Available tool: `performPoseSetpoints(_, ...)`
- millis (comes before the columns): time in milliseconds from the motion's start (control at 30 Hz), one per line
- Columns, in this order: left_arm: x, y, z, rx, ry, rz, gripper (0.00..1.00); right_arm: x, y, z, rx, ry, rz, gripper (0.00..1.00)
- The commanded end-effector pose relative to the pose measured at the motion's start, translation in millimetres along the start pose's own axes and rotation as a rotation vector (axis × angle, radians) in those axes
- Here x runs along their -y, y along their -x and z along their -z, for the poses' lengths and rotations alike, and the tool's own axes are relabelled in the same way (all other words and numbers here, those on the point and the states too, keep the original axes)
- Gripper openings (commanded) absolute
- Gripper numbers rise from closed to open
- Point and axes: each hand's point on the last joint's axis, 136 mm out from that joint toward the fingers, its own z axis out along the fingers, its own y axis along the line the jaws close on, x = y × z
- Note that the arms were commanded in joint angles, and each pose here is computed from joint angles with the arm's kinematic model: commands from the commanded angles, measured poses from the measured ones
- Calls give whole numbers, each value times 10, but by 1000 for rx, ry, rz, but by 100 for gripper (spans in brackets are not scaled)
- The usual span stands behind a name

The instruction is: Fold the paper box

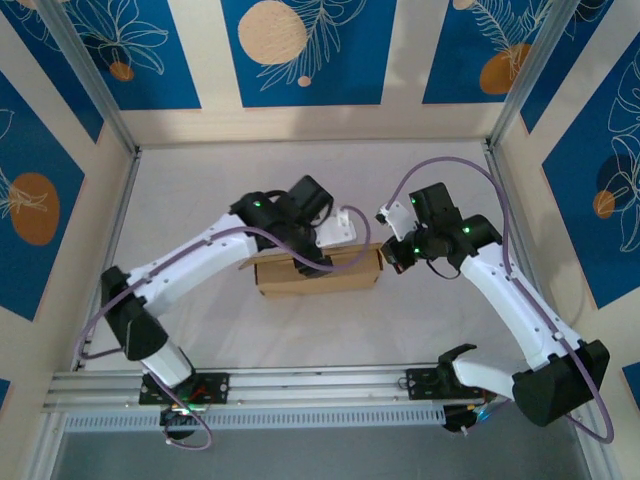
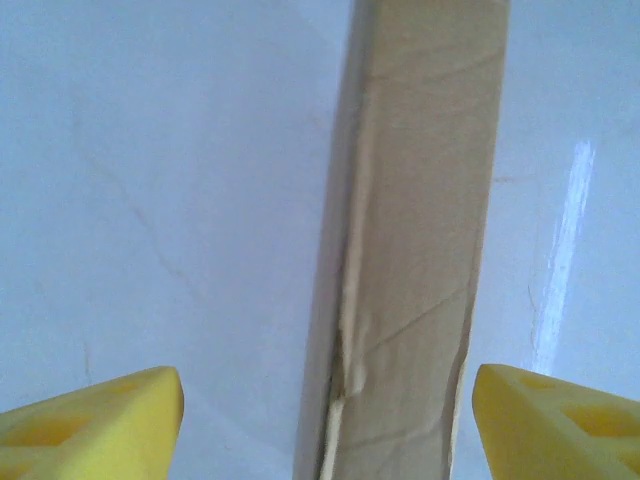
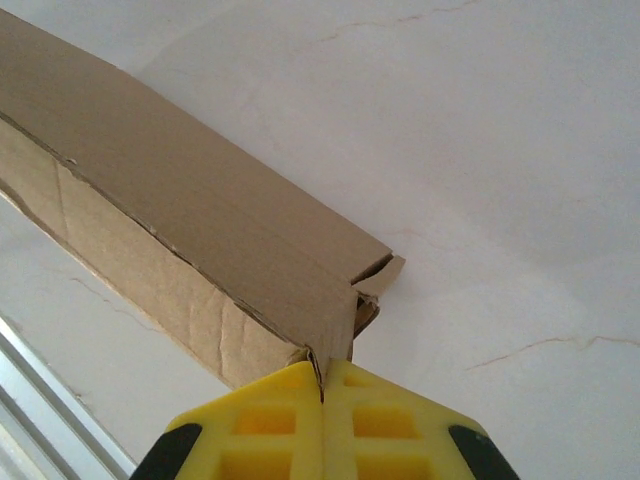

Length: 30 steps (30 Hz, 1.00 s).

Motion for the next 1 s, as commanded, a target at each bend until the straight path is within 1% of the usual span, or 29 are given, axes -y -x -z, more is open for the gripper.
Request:
performPoseSetpoints(0, -98, 45, 267, 91, -1, 102, 77, 64, 48, 33, -3, -19, 18, 0)
performPoseSetpoints(67, -214, -49, 352, 85, 43, 141, 77, 74, 64, 19, 1, -16, 15, 0)
performPoseSetpoints(200, -413, -377, 507, 29, 131, 238, 72, 117, 99, 11, 1, -20, 9, 0)
performPoseSetpoints(333, -472, -730, 574, -11, 161, 330, 69, 137, 132, -9, 1, -21, 12, 0)
performPoseSetpoints(467, -519, -982, 592, -47, 188, 399, 67, 143, 131, -36, 0, -20, 13, 0)
performPoseSetpoints(600, -470, -1115, 597, -61, 173, 471, 64, 145, 128, -47, -1, -19, 11, 0)
performPoseSetpoints(767, -398, -1232, 561, -49, 160, 514, 65, 165, 148, -71, -7, -19, 8, 0)
performPoseSetpoints(967, -405, -1279, 631, 22, 163, 569, 64, 192, 141, -141, -30, -11, -4, 0)
